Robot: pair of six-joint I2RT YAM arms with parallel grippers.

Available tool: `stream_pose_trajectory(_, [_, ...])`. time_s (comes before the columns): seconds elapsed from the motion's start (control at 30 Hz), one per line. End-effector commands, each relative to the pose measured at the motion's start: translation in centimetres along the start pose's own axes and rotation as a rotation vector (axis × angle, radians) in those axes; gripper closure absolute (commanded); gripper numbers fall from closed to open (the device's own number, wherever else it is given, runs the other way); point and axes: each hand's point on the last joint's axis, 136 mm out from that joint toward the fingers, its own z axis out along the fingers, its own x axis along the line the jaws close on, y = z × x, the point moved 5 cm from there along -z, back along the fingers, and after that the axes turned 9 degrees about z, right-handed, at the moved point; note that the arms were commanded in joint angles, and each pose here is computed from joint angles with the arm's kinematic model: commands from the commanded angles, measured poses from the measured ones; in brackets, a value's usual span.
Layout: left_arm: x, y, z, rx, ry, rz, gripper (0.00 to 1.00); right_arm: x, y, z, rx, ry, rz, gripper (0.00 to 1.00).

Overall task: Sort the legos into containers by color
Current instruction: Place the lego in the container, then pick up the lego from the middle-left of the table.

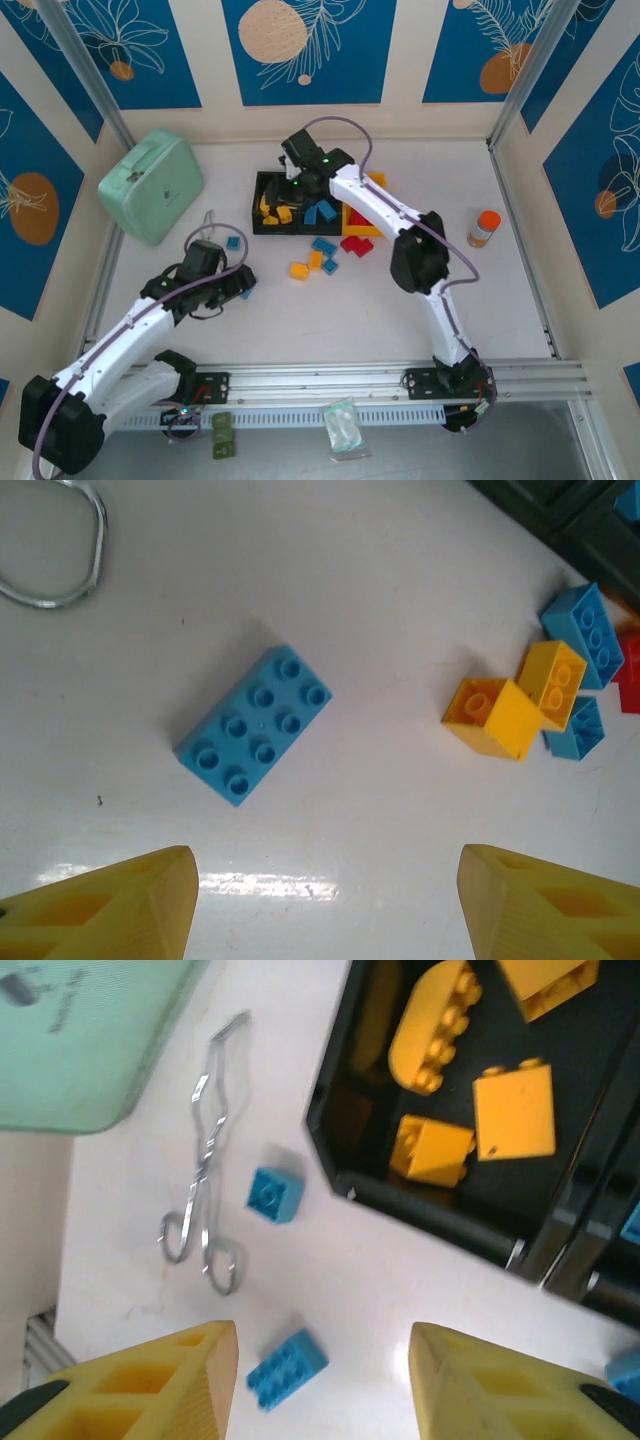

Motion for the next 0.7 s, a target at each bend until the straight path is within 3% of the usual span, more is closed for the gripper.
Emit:
stream_pose_trajectory(0.0, [-0.2,2.1,-0.3,-0.018,0.042,0.053,0.31,0.5,-1.8,-2.4,-0.033,0.063,-0.051,0.51])
stream_pose_trajectory(0.3, [-0.7,6.1,2.1,0.037,0.104,0.140,0.35,-2.8,-9.2,-7.0,-0.007,0.154,-0.105,0.50])
stream_pose_trajectory(0.67, [0.1,9.5,5.4,0.134,0.261,0.312,0.39,-5.0,-16.6,-10.3,-0.018,0.303,-0.208,0.38])
